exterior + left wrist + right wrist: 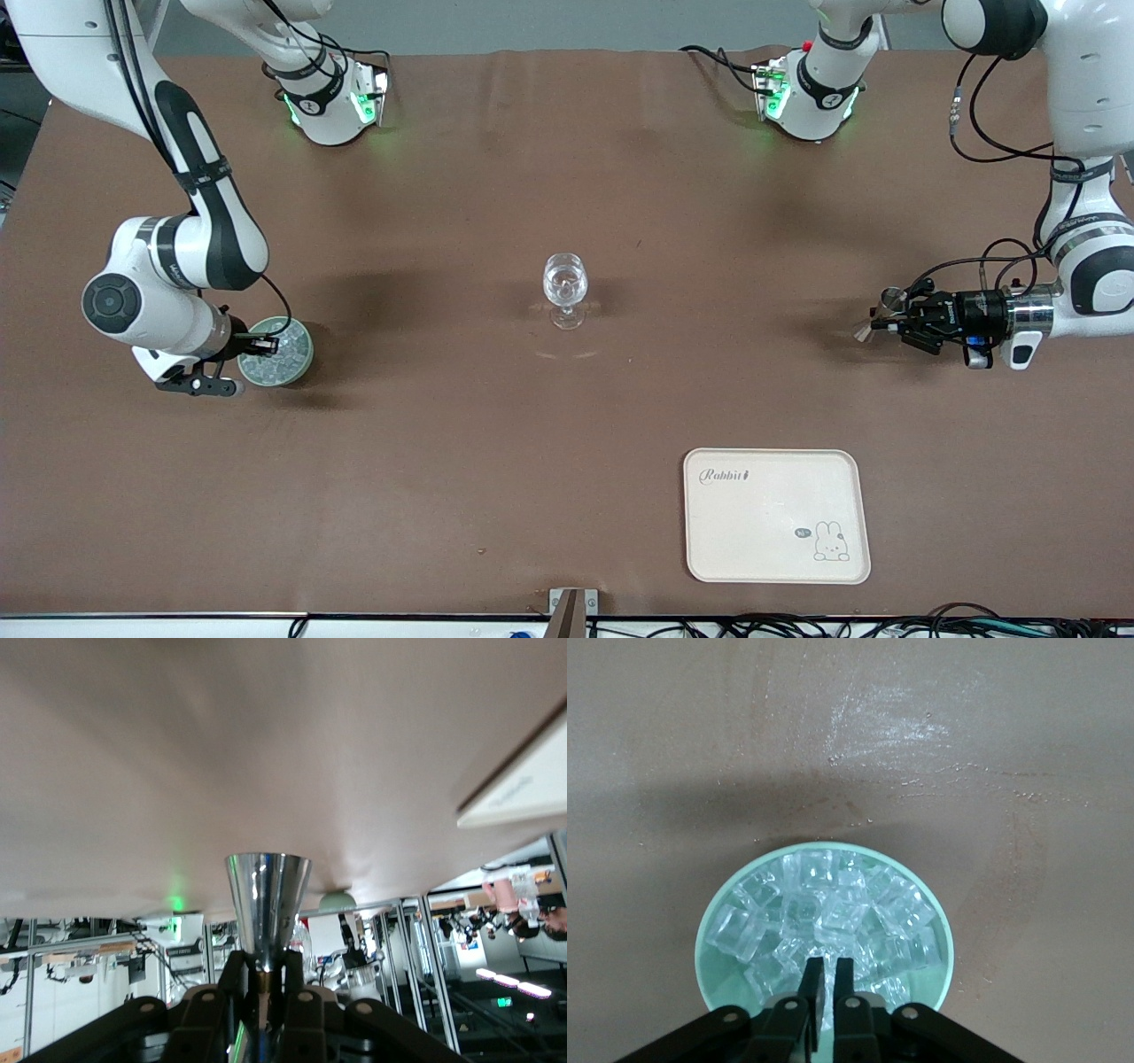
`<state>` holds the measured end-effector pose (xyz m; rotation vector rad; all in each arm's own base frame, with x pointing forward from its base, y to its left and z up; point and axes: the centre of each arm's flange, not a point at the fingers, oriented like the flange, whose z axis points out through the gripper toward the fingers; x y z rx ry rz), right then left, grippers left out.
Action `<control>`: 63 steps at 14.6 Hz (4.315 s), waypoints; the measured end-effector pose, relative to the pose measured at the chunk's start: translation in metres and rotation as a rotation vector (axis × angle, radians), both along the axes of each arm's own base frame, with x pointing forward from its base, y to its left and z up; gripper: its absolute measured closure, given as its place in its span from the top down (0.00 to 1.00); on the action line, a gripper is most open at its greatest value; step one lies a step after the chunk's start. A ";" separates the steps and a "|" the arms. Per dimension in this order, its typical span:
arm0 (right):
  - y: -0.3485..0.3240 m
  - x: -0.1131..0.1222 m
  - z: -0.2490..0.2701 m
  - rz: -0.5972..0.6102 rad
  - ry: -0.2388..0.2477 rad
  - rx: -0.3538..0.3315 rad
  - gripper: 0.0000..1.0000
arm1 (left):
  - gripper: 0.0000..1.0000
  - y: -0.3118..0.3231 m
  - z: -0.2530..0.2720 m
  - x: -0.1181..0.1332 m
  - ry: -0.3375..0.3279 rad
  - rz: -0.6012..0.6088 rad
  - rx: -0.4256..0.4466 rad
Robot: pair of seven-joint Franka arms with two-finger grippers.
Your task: Pour wine and add ice with both arms
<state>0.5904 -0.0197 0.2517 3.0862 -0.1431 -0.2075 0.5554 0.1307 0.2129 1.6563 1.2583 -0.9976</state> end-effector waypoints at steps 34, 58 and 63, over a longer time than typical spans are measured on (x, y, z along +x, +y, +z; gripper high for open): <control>0.004 0.011 0.021 0.003 0.058 0.001 0.24 | 0.22 -0.415 0.133 -0.020 0.066 -0.171 0.391; 0.246 0.023 0.251 -0.413 -0.071 0.109 0.24 | 0.22 -0.560 0.149 -0.040 -0.082 -0.080 0.824; 0.262 0.006 0.296 -0.420 -0.081 0.112 0.24 | 0.22 -0.574 0.150 -0.052 -0.130 -0.095 0.863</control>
